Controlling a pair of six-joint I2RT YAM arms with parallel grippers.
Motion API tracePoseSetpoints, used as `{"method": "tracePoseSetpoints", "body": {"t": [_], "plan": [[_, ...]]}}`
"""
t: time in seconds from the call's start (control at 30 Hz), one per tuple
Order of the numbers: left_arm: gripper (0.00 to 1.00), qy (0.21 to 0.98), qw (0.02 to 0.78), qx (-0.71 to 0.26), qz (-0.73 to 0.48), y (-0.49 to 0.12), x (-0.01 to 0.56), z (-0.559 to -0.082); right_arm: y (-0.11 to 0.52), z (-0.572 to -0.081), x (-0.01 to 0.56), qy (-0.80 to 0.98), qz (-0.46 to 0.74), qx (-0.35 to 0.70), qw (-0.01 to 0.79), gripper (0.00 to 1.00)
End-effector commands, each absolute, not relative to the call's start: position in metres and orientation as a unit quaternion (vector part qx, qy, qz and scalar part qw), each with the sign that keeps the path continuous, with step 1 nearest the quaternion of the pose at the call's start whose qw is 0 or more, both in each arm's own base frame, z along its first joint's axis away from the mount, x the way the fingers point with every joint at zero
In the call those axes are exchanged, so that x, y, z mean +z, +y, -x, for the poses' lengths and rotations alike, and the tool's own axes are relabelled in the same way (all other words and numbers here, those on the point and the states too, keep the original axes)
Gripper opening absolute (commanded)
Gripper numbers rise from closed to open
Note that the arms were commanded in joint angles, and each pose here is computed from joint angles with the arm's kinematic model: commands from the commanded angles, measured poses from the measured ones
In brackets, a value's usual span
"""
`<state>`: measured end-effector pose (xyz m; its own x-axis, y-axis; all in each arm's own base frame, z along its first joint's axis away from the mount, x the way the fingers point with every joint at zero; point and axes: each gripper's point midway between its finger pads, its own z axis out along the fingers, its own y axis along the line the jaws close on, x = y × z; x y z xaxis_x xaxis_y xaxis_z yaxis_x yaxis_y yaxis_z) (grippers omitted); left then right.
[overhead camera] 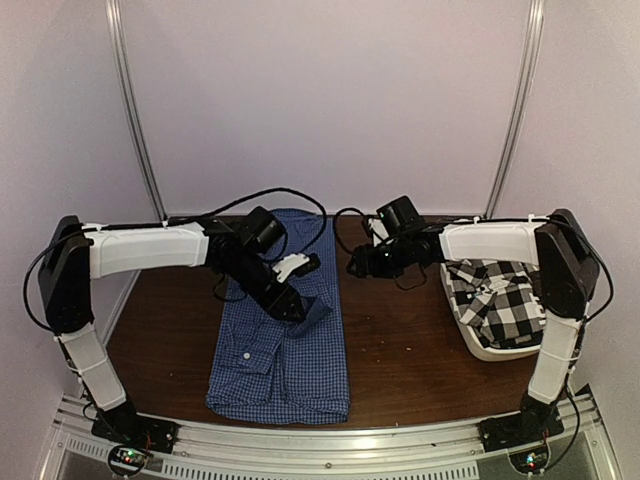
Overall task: Fold and stack the long sleeve shirts
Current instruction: Fold the sleeve at the center of the board, then adjust the rectangle-folded shirt at the center of the board.
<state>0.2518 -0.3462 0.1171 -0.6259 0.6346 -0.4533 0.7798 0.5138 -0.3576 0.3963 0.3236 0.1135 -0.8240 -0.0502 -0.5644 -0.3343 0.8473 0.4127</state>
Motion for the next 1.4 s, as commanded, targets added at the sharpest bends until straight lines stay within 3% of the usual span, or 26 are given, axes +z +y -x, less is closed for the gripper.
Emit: {"method": "tracePoseSetpoints", "body": {"t": [0.0,0.17,0.47,0.73,1.37], "plan": [[0.53,0.859,0.119,-0.253,-0.428,-0.345,0.107,-0.236,0.323,-0.392,0.124,0.912,0.112,0.260,0.296,0.62],[0.64,0.872,0.172,-0.251,-0.382,-0.345,0.130,-0.252,0.318,-0.387,0.116,0.916,0.113,0.249,0.292,0.62],[0.55,0.924,0.166,-0.255,-0.232,-0.319,0.106,-0.283,0.349,-0.344,0.113,0.914,0.187,0.214,0.288,0.59],[0.54,0.931,0.171,-0.284,-0.155,-0.298,0.096,-0.304,0.356,-0.297,0.082,0.926,0.209,0.208,0.237,0.47],[0.53,0.927,0.175,-0.295,-0.150,-0.293,0.095,-0.313,0.372,-0.262,0.051,0.932,0.211,0.230,0.182,0.31]]}}
